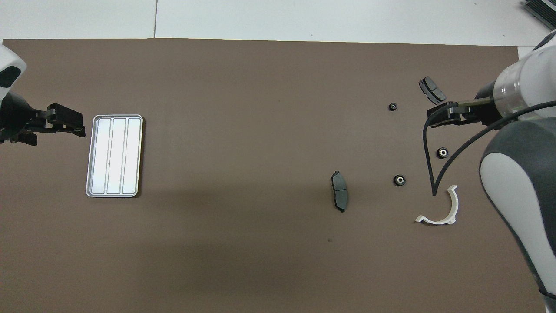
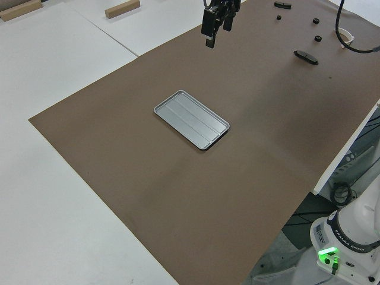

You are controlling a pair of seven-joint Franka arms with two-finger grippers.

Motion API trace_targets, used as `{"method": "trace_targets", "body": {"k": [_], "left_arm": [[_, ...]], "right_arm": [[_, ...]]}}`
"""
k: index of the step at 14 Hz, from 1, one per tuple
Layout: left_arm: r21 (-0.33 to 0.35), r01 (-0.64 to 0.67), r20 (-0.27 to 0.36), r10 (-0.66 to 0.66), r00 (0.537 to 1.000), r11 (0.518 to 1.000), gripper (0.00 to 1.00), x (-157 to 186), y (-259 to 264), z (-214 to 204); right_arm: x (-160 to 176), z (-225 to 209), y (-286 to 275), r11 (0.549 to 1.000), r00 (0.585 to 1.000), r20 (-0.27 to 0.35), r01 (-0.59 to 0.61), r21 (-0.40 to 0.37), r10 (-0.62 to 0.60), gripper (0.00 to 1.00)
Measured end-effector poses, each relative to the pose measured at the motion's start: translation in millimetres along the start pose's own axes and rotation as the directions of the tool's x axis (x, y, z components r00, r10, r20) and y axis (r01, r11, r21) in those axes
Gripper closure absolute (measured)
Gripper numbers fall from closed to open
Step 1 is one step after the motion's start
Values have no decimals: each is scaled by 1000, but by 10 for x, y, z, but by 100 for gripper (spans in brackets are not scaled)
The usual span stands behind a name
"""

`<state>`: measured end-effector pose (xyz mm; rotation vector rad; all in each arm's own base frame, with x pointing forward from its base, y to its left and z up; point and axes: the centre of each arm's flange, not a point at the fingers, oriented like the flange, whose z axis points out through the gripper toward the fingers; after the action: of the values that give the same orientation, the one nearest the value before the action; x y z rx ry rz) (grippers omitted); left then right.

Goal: Place bearing gear from tray to pile

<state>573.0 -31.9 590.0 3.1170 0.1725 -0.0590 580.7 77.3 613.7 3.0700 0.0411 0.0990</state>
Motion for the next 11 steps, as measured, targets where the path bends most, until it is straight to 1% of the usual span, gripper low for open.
{"method": "trace_targets", "body": {"k": [2,4,8,11], "left_arm": [[0,0,0,0,1000,1000,0,0,0,0],[0,0,0,0,1000,1000,0,0,0,0],[0,0,0,0,1000,1000,0,0,0,0],[0,0,0,0,1000,1000,0,0,0,0]], "right_arm": [[-57,9,20,1000,1000,31,-3,-2,3,0],[-121,34,27,1000,999,47,-5,0,5,0],[-195,27,124,999,998,55,-31,26,30,0],[-223,20,135,999,998,52,-35,32,34,0]]}}
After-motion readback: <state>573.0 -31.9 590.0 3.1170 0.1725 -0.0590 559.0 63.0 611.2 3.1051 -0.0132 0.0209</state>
